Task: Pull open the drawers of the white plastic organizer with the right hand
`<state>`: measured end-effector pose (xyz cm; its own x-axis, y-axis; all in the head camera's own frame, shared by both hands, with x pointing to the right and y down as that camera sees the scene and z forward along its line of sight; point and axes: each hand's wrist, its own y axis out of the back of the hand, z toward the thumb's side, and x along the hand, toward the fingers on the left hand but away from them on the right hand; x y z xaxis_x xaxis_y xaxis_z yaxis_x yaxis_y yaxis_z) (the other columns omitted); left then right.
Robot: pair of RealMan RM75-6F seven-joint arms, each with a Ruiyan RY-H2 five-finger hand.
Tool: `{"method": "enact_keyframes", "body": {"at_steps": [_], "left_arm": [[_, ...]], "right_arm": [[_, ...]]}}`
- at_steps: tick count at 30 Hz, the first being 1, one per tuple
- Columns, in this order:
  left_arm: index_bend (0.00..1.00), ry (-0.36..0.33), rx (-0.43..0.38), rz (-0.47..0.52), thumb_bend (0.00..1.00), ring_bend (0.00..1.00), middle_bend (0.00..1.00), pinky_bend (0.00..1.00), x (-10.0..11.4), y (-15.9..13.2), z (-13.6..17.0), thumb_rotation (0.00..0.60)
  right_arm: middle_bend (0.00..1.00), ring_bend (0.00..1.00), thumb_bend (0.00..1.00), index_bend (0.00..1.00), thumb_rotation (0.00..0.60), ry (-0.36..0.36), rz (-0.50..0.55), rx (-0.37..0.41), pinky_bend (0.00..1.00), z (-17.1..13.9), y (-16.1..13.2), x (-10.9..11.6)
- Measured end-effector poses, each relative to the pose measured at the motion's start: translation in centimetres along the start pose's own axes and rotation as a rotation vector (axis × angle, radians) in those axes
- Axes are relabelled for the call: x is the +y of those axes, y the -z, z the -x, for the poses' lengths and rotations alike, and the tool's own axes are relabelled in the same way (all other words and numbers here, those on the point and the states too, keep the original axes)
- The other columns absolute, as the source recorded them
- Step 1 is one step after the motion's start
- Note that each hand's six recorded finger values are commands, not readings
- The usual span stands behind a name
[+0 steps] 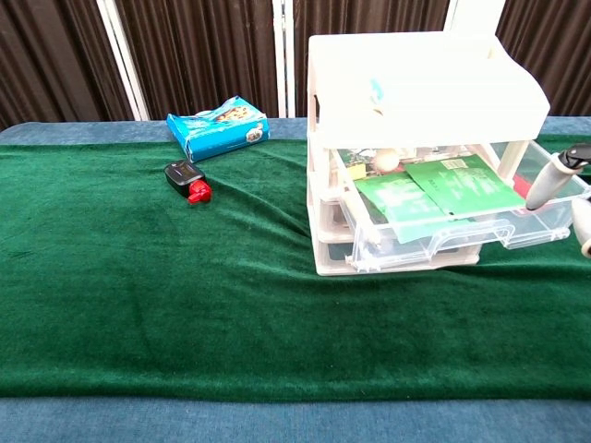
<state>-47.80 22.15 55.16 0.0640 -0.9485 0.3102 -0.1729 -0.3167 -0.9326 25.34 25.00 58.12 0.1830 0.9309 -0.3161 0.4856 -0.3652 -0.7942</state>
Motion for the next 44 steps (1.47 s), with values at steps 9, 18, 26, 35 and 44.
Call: {"method": "enact_keyframes", "body": {"at_steps": [9,18,26,35,44], "left_arm": [[0.0,0.0,0.0,0.0,0.08,0.0,0.0,0.0,0.0,0.0,0.0,0.6],[0.0,-0.005,0.0,0.001,0.08,0.0,0.0,0.0,0.1,0.0,0.0,0.6],[0.0,-0.009,-0.001,-0.007,0.08,0.0,0.0,0.0,0.1,-0.1,0.0,0.6],[0.0,-0.007,-0.007,-0.032,0.08,0.0,0.0,0.0,-0.3,-0.2,0.0,0.6],[0.0,0.027,-0.014,-0.075,0.08,0.0,0.0,0.0,-1.5,-0.4,-0.1,0.6]], "right_arm": [[0.91,0.92,0.62,0.48,0.6,0.007,0.001,0.015,0.77,-0.2,-0.4,0.3],[0.85,0.87,0.61,0.4,0.6,0.062,-0.013,0.056,0.73,-0.2,-1.0,1.7],[0.52,0.57,0.48,0.24,0.6,0.19,-0.093,0.051,0.43,0.2,1.3,6.0],[0.0,0.0,0.31,0.03,0.6,0.135,-0.246,-0.11,0.0,-0.2,9.3,9.6],[0.0,0.0,0.25,0.0,0.6,0.091,-0.387,-0.212,0.0,-1.8,13.5,10.9]]}}
